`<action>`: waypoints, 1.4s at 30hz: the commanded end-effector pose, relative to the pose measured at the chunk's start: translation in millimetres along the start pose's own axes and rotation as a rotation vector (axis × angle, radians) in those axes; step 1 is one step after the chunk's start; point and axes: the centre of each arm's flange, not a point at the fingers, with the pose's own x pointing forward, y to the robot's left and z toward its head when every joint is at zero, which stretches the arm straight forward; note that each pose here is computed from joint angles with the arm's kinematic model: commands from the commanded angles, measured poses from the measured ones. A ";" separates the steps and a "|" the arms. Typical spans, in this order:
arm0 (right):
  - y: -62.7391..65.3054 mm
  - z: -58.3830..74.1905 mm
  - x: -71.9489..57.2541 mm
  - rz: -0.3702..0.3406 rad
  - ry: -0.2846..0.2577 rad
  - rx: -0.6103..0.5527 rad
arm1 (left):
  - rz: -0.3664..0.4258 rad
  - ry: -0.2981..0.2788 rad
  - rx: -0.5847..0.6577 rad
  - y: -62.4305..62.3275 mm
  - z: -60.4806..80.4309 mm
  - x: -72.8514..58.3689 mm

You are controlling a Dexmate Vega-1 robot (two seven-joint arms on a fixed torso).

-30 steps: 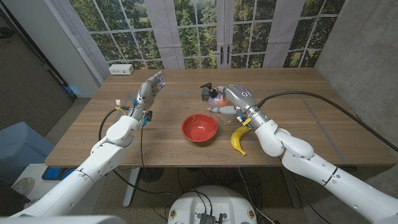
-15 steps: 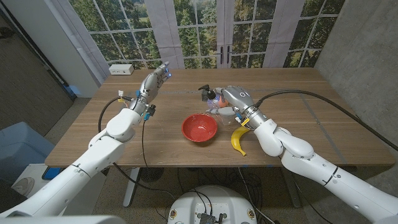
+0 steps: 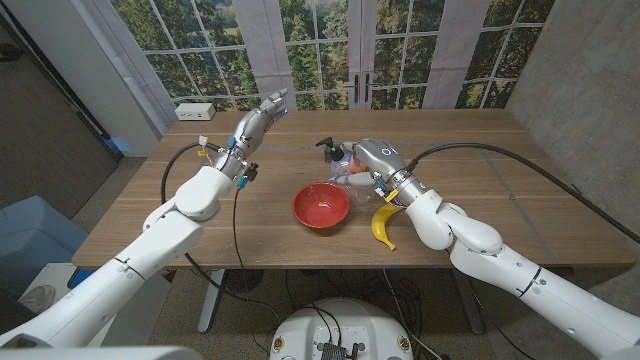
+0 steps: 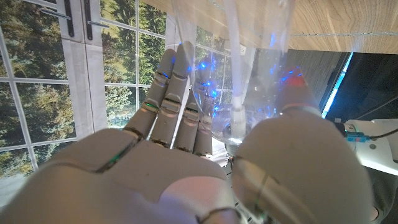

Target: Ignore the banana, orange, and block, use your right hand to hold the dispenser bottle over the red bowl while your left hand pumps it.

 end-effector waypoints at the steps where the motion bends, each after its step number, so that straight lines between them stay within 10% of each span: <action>1: 2.1 1.4 3.8 0.012 -0.007 0.014 | -0.057 -0.072 0.065 -11.1 22.6 7.6; 42: 3.2 -0.5 7.4 0.028 0.016 0.004 | -0.246 -0.201 0.261 -68.9 51.0 36.5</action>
